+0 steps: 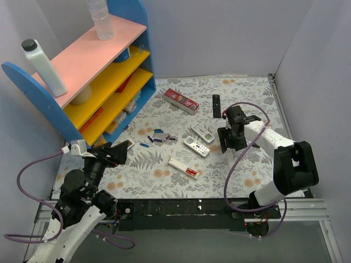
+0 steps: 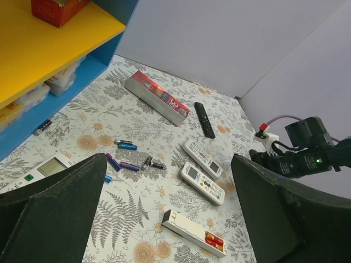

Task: Load the batteries into the remote control
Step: Pick up the battery cover at the center of the board.

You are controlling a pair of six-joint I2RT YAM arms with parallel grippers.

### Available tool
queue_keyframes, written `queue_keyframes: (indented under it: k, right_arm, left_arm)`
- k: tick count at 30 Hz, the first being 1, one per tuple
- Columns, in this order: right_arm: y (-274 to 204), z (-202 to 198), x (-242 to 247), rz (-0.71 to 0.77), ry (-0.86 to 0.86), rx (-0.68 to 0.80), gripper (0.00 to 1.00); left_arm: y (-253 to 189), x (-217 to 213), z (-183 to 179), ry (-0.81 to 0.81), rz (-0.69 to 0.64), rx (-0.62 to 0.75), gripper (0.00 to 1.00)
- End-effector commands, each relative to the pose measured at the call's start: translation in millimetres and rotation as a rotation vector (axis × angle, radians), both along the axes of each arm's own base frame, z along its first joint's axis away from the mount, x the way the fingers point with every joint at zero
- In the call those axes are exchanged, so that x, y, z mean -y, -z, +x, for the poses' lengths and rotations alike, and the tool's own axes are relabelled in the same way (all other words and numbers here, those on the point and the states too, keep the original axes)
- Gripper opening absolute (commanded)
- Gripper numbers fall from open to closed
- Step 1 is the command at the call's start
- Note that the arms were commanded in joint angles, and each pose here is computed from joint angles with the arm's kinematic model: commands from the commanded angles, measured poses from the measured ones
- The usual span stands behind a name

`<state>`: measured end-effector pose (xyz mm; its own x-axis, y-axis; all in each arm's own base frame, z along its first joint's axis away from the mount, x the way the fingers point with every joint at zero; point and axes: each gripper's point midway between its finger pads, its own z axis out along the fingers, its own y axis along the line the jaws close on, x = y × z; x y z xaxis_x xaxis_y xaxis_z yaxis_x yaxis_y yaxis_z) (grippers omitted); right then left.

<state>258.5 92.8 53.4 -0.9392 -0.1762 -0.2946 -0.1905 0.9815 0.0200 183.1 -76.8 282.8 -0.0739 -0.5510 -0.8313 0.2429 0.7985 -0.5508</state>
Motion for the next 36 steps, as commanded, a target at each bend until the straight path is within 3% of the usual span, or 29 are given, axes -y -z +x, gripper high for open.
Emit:
queue_keyframes:
  k: [1,17,29,36]
  right_arm:
    - [11,7,-1,0.030,-0.017,-0.016,0.68]
    - [44,4,7,-0.010,-0.039,-0.090,0.57]
    - [61,-15,1,0.013,-0.071,-0.151,0.42]
    - [59,-16,0,-0.046,-0.079,-0.142,0.44]
  left_arm:
    - [0,-3,-3,-0.002,0.008,0.010,0.98]
    - [-1,-5,-5,-0.007,-0.001,0.019,0.98]
    - [0,-6,-5,-0.011,-0.001,0.016,0.98]
    - [1,-7,-4,-0.019,0.000,0.011,0.98]
